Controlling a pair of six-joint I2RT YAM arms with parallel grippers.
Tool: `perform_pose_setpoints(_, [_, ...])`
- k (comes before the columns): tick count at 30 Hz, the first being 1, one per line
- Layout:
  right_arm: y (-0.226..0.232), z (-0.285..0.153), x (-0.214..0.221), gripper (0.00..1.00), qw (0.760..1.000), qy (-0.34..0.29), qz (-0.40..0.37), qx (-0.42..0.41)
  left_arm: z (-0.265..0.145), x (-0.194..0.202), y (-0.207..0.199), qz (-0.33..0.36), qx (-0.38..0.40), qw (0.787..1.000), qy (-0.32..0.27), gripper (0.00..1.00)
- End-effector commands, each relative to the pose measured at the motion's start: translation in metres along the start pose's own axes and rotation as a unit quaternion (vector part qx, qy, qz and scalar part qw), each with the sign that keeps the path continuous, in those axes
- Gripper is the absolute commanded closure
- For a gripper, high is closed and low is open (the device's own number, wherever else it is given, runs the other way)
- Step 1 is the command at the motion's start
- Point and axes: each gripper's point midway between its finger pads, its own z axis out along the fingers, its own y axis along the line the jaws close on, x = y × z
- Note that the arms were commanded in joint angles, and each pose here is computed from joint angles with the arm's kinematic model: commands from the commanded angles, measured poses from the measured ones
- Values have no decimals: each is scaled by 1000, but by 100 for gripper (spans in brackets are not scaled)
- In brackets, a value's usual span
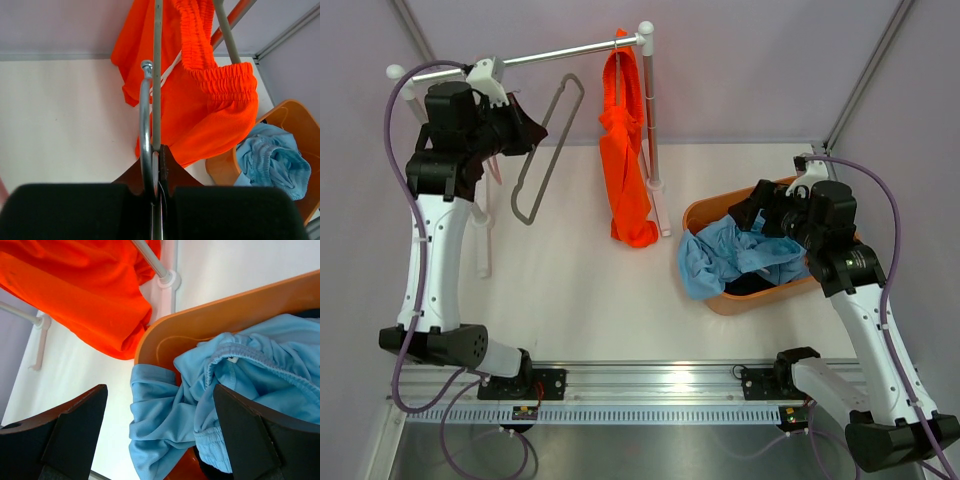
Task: Remove the shorts from the hanger
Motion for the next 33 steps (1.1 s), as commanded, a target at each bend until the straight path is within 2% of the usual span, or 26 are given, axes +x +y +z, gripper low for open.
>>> perform_pose_setpoints(1, [24,-6,-12,5,998,-29,-13,-60,1,-32,-31,16,93,995,-41,100])
perform_pose_setpoints(6, [22,-3,-10,5,998,-29,-18,-60,10,-63,-31,12,89,993,-75,100])
perform_pose_setpoints(7, [22,-3,-9,5,998,-27,-18,-62,21,-61,-25,6,84,994,-67,100])
perform_pose_setpoints(13, [28,-2,-8,5,996,-29,-15,-80,31,-81,-18,-5,64,992,-104,100])
perform_pose_setpoints(33, [33,1,-3,5,995,-16,-13,-97,79,-113,17,-55,-14,986,-159,100])
